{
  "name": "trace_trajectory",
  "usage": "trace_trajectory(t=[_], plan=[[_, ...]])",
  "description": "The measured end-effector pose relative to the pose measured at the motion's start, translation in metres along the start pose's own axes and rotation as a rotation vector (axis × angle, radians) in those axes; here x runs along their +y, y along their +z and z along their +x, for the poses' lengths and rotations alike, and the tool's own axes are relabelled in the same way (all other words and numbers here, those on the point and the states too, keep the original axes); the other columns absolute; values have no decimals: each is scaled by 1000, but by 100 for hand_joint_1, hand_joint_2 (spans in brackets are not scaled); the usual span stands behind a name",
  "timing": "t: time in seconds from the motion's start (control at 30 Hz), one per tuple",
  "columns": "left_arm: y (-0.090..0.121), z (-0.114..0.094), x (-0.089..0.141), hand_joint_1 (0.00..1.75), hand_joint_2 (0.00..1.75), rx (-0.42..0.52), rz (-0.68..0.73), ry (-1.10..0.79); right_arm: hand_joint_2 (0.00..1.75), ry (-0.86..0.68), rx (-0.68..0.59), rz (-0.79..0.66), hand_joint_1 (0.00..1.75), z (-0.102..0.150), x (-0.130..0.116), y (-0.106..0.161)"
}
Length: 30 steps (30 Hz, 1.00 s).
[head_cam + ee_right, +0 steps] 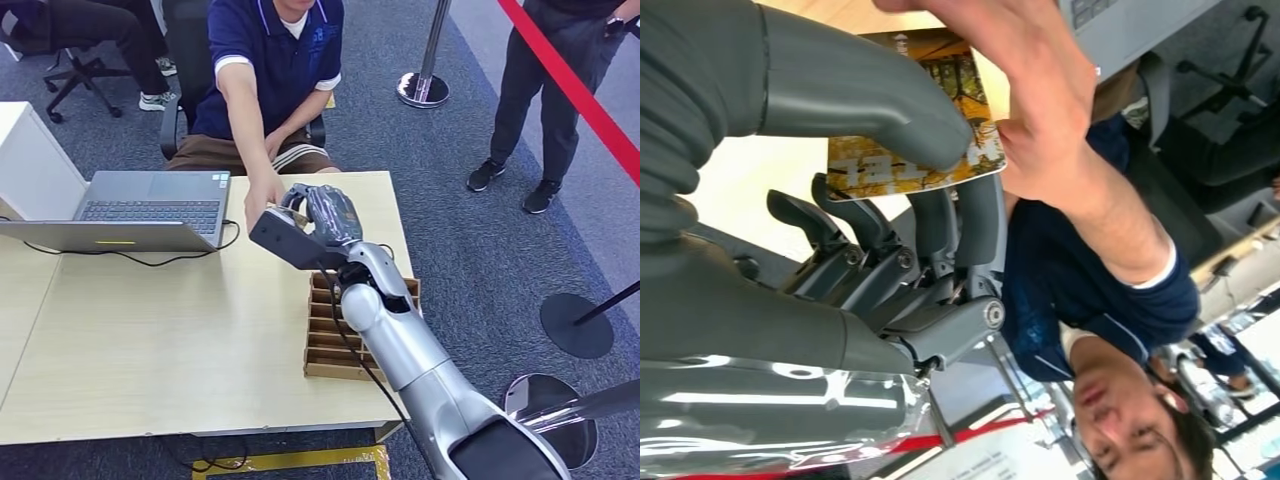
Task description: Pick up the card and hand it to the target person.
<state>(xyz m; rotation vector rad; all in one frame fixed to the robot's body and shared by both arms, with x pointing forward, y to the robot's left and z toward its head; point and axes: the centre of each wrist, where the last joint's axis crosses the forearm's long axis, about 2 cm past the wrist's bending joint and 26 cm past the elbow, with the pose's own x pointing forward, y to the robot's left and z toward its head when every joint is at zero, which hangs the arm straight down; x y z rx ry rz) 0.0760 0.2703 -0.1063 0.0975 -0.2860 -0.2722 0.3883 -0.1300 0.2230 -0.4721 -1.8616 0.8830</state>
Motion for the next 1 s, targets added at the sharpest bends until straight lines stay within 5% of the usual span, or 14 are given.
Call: trace_trajectory(t=[0.4, 0.43, 0.53, 0.57, 0.6, 0.87, 1.0], plan=[[0, 2, 0, 0, 175, 5, -3, -17, 175, -6, 30, 35, 161, -3, 12, -6], [0, 2, 0, 0, 131, 5, -4, -19, 175, -6, 32, 37, 151, -3, 13, -7], [0, 1, 0, 0, 0, 7, -5, -24, 175, -5, 35, 43, 37, -4, 14, -7], [0, 0, -1, 0, 0, 10, -5, -25, 175, -5, 36, 46, 7, -4, 15, -7], [0, -1, -1, 0, 0, 15, -5, -24, 175, -4, 37, 48, 0, -4, 15, -7], [1, -8, -4, 0, 0, 31, -7, -24, 175, -2, 44, 61, 5, -5, 19, -6], [1, -9, -4, 0, 0, 33, -8, -24, 175, -2, 46, 62, 54, -5, 20, -6]])
